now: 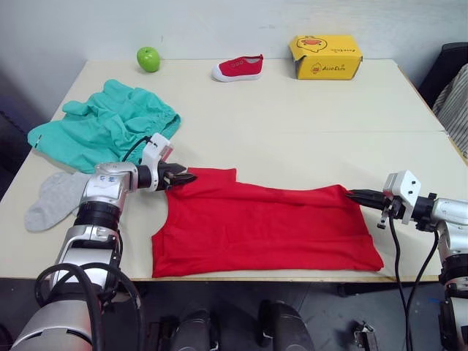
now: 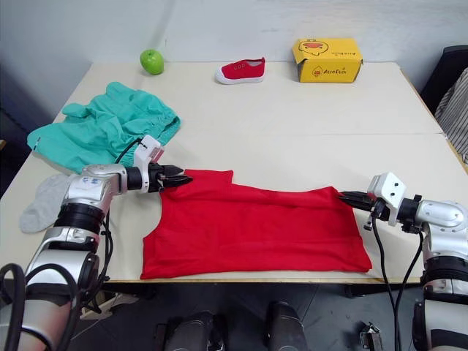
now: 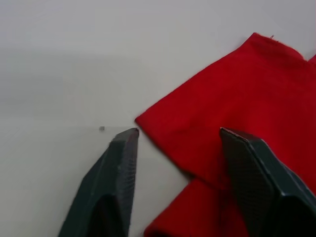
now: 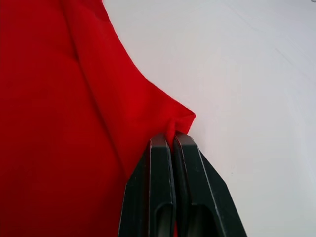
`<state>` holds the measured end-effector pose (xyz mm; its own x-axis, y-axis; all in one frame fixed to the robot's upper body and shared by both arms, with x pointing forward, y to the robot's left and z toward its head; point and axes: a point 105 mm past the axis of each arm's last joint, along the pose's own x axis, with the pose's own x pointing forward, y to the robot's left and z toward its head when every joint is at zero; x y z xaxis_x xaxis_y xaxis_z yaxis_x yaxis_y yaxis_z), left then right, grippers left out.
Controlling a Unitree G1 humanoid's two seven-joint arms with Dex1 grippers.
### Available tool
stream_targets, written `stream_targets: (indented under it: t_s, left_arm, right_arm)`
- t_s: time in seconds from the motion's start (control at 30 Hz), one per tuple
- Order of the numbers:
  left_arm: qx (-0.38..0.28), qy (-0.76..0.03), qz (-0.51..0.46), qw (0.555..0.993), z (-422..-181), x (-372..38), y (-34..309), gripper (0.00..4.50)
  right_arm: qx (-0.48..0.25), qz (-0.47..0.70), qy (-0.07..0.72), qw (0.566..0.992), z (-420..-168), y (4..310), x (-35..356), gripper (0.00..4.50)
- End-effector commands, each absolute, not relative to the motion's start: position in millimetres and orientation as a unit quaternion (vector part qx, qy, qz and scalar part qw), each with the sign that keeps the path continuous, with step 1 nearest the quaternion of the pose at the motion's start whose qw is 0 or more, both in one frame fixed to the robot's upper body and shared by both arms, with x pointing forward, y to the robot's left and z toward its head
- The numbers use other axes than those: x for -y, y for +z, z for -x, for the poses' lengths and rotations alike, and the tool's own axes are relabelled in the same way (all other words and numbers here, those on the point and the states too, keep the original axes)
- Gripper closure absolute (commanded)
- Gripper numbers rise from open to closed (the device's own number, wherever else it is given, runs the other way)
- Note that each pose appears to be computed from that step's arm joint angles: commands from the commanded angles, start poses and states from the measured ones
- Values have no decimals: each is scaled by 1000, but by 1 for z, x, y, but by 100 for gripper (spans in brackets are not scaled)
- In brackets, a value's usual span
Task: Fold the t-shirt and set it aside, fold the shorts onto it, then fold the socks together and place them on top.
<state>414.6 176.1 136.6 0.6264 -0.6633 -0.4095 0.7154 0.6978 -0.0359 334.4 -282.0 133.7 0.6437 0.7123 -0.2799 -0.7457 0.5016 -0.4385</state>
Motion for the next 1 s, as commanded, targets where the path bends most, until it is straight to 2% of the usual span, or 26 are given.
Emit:
stream_targets:
  t_s: [0.03, 0.23, 0.33, 0.47, 0.53, 0.6, 0.63, 1.0]
  left_arm:
    - [-214, -364, -83, 902, -423, -170, 128, 148]
    - [-237, -391, -91, 884, -422, -152, 120, 148]
    - [-240, -407, -96, 876, -421, -144, 121, 208]
    - [-235, -420, -103, 871, -419, -139, 122, 324]
    - [-218, -419, -109, 875, -420, -139, 125, 383]
    - [-191, -419, -105, 881, -421, -141, 132, 406]
    - [-176, -419, -99, 885, -421, -144, 136, 444]
    - [-70, -409, -86, 906, -420, -179, 174, 448]
  right_arm:
    - [-13, 270, 425, 864, -336, 145, 277, 450]
    - [-15, 268, 426, 864, -335, 146, 279, 450]
    - [-13, 268, 422, 866, -334, 149, 281, 450]
    - [-12, 268, 418, 868, -334, 149, 282, 450]
    - [-12, 268, 417, 868, -334, 149, 283, 450]
    - [-12, 267, 416, 869, -333, 149, 283, 450]
    - [-12, 267, 416, 869, -333, 148, 283, 450]
    - [-11, 266, 417, 869, -334, 148, 282, 450]
